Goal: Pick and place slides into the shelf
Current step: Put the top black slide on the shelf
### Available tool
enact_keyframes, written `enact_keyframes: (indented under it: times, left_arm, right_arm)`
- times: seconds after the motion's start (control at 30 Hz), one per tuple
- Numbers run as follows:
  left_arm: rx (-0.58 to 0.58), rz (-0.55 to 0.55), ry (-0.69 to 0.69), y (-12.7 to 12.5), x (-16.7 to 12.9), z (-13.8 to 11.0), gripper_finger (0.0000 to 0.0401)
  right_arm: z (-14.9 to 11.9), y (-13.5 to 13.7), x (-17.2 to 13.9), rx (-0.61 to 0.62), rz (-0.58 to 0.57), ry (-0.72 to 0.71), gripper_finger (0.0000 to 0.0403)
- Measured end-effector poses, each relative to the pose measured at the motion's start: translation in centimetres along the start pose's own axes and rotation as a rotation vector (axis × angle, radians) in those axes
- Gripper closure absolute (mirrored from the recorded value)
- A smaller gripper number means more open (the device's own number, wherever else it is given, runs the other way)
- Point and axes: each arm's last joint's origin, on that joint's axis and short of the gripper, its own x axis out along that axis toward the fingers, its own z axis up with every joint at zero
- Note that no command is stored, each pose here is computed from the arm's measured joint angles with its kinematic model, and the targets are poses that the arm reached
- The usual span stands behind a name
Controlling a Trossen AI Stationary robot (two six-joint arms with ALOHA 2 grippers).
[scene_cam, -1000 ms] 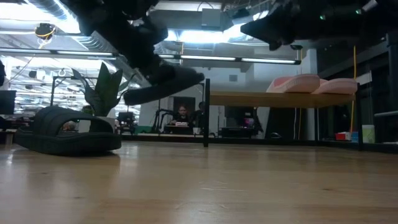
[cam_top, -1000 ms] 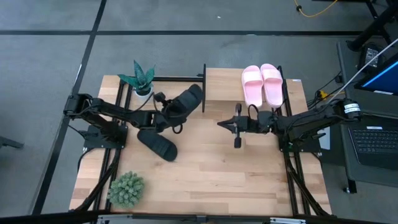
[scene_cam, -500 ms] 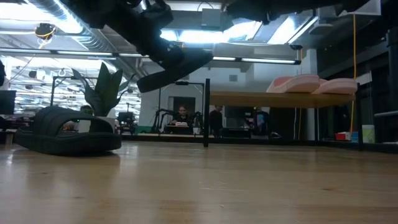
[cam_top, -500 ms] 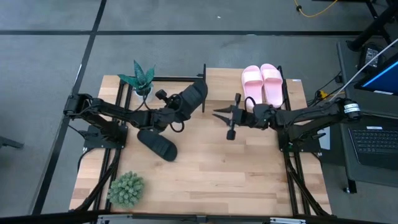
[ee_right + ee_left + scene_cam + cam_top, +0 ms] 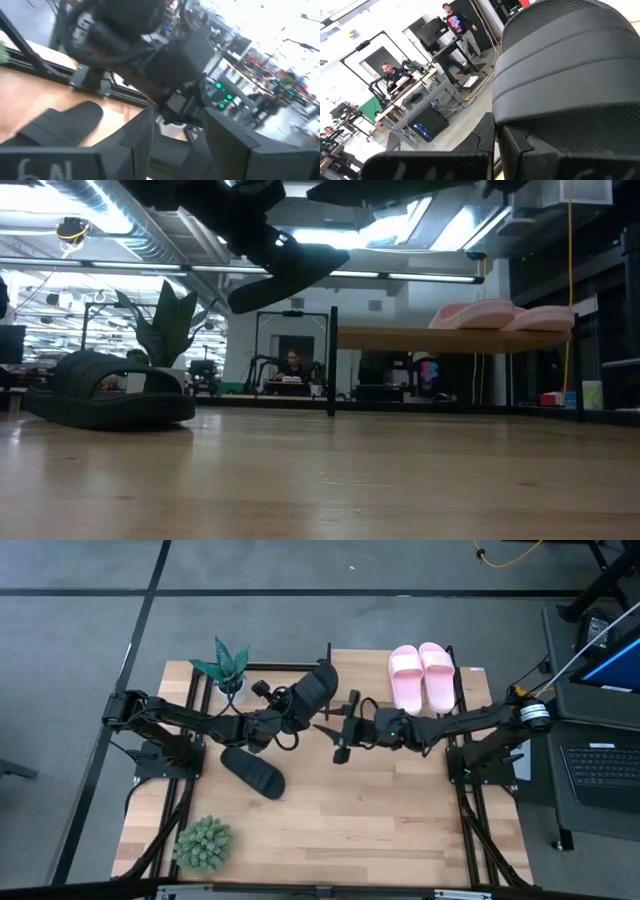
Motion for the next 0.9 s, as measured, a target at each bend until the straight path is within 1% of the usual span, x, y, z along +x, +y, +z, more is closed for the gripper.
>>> enact_keyframes:
  times: [0.13, 0.2, 0.4, 0.5, 0.67, 0.8, 0.9]
  left_arm:
    - [0.0, 0.0, 0.0, 0.0, 0.0, 0.0, 0.04]
    - [-0.001, 0.001, 0.0, 0.0, 0.0, 0.0, 0.04]
    - [-0.004, 0.0, -0.002, 0.0, 0.0, 0.0, 0.04]
    - [-0.004, 0.0, -0.002, 0.0, 0.0, 0.0, 0.04]
    - [-0.006, -0.003, -0.004, 0.0, 0.0, 0.0, 0.04]
    - [-0.011, -0.009, -0.009, 0.0, 0.0, 0.1, 0.04]
    - [-0.015, -0.052, -0.028, -0.1, 0.0, 0.2, 0.04]
  right_arm:
    - [-0.3, 0.0, 1.3, -0.012, -0.027, 0.066, 0.0228]
    - [-0.6, 0.2, 2.0, 0.006, -0.029, 0.078, 0.0229]
    - [-1.5, 0.5, 3.6, -0.001, -0.033, 0.106, 0.0228]
    - [-1.7, 0.1, 4.1, 0.003, -0.05, 0.107, 0.0228]
    - [-2.1, -0.6, 4.3, -0.001, -0.119, 0.146, 0.0228]
    - [-2.3, -0.9, 4.3, -0.004, -0.126, 0.159, 0.0228]
    - [-2.6, -0.9, 4.3, -0.012, -0.12, 0.182, 0.0228]
